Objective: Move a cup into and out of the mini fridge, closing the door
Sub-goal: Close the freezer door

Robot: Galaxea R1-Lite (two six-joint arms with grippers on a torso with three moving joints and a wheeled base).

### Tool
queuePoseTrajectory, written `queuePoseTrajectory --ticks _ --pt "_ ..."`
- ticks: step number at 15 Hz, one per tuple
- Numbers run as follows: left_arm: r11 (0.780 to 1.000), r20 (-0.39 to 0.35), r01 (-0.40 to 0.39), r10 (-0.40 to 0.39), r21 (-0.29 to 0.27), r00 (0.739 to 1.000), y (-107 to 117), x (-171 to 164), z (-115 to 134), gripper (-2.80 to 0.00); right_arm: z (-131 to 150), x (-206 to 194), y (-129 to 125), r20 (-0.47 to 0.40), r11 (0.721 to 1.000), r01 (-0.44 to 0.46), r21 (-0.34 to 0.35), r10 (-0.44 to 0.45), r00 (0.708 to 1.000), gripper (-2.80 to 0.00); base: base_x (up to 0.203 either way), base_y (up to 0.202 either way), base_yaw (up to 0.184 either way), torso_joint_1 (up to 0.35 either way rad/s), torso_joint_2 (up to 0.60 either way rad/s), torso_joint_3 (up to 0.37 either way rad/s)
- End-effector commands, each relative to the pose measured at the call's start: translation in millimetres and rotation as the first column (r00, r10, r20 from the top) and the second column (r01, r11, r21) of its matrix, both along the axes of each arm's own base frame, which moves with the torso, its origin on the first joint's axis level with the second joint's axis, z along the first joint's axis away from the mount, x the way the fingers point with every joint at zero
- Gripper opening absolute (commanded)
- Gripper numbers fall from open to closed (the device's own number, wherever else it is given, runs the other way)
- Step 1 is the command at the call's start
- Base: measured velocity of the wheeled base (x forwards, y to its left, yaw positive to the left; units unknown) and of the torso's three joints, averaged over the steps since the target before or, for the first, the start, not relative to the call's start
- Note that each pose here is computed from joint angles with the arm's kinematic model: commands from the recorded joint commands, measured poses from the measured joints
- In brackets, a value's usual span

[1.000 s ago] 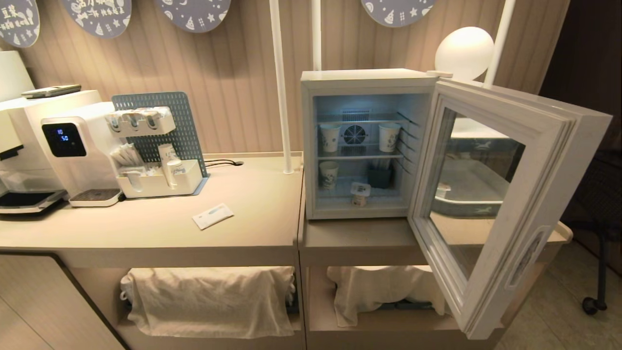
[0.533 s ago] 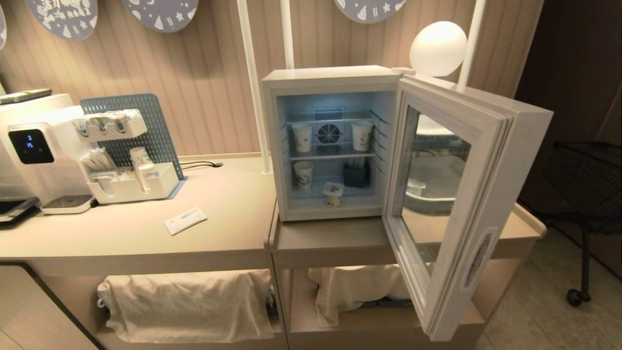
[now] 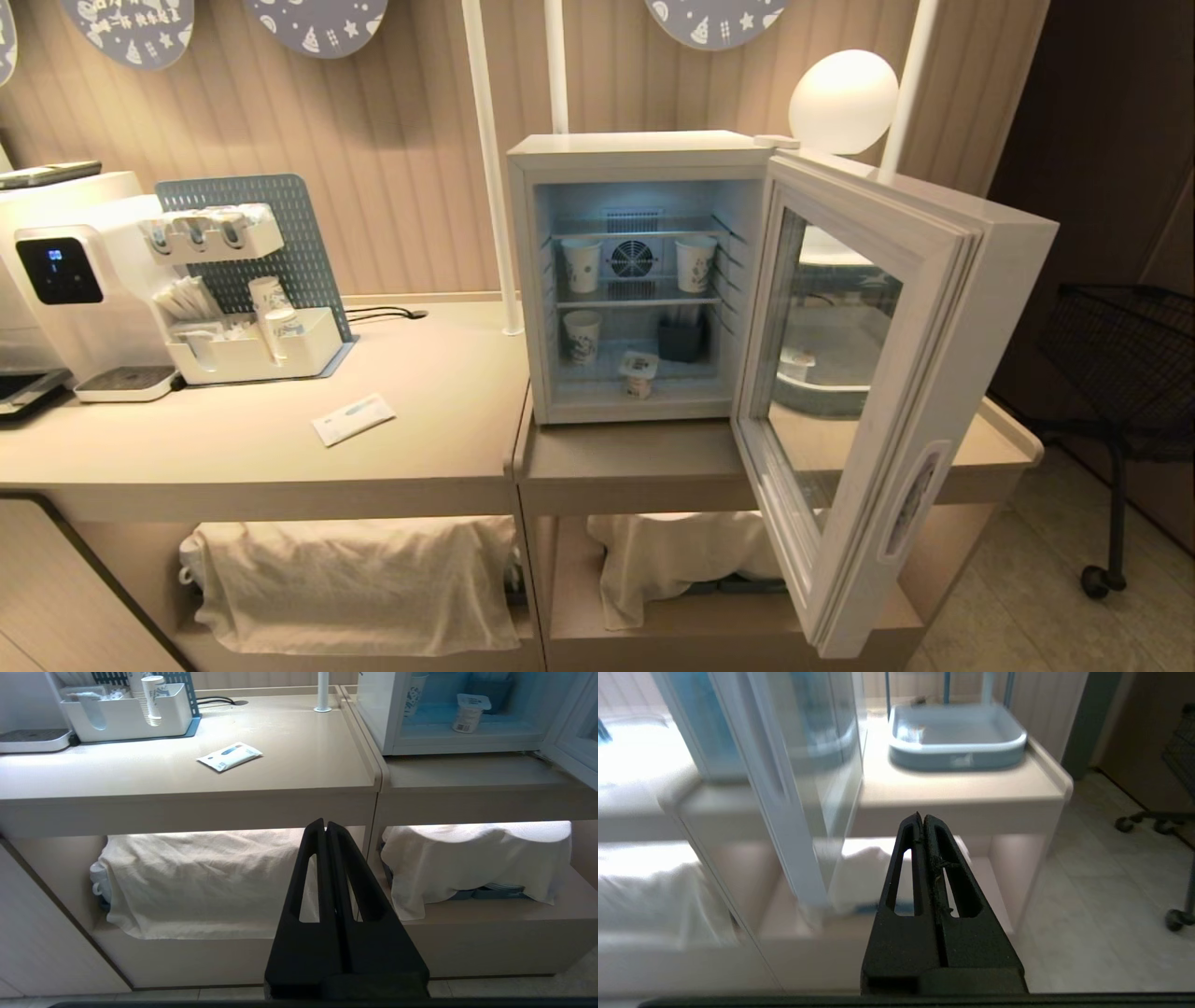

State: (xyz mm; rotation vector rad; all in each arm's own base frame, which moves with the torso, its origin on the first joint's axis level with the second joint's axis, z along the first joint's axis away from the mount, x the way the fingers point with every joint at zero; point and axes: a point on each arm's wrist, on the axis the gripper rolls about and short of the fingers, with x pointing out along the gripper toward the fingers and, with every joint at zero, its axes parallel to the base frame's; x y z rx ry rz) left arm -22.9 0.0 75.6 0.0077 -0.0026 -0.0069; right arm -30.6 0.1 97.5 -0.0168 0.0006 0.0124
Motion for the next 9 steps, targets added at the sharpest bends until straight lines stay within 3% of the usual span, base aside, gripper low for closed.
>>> queuePoseTrajectory --ticks 1,4,6,8,9 --pt "1.000 0.001 -0.001 0.001 0.000 1.000 0.0 0.0 0.0 -2.80 34.2 -3.3 -0.1 0.026 1.000 -0.002 0.026 0.001 1.000 -2.80 0.000 0.000 0.000 0.000 0.00 0.000" --pt "1.000 0.000 -0.001 0.001 0.000 1.000 0.0 0.0 0.0 -2.80 100.0 34.7 0.3 -0.129 0.992 0.001 0.126 0.016 0.992 -2.80 0.000 0.000 0.000 0.000 0.00 0.000" --pt "1.000 -0.001 -0.001 0.001 -0.002 1.000 0.0 0.1 0.1 -2.80 131.2 91.0 2.0 -0.278 0.979 0.003 0.204 0.055 0.959 -2.80 0.000 0.000 0.000 0.000 0.00 0.000" --pt "1.000 -0.001 -0.001 0.001 -0.003 1.000 0.0 0.1 0.1 -2.80 144.3 153.0 0.6 -0.363 0.953 -0.036 0.301 0.149 0.920 -2.80 0.000 0.000 0.000 0.000 0.00 0.000" --pt "1.000 0.000 -0.001 0.001 -0.003 1.000 0.0 0.0 0.0 -2.80 145.9 180.1 -4.9 -0.361 0.925 -0.093 0.368 0.234 0.903 -2.80 0.000 0.000 0.000 0.000 0.00 0.000"
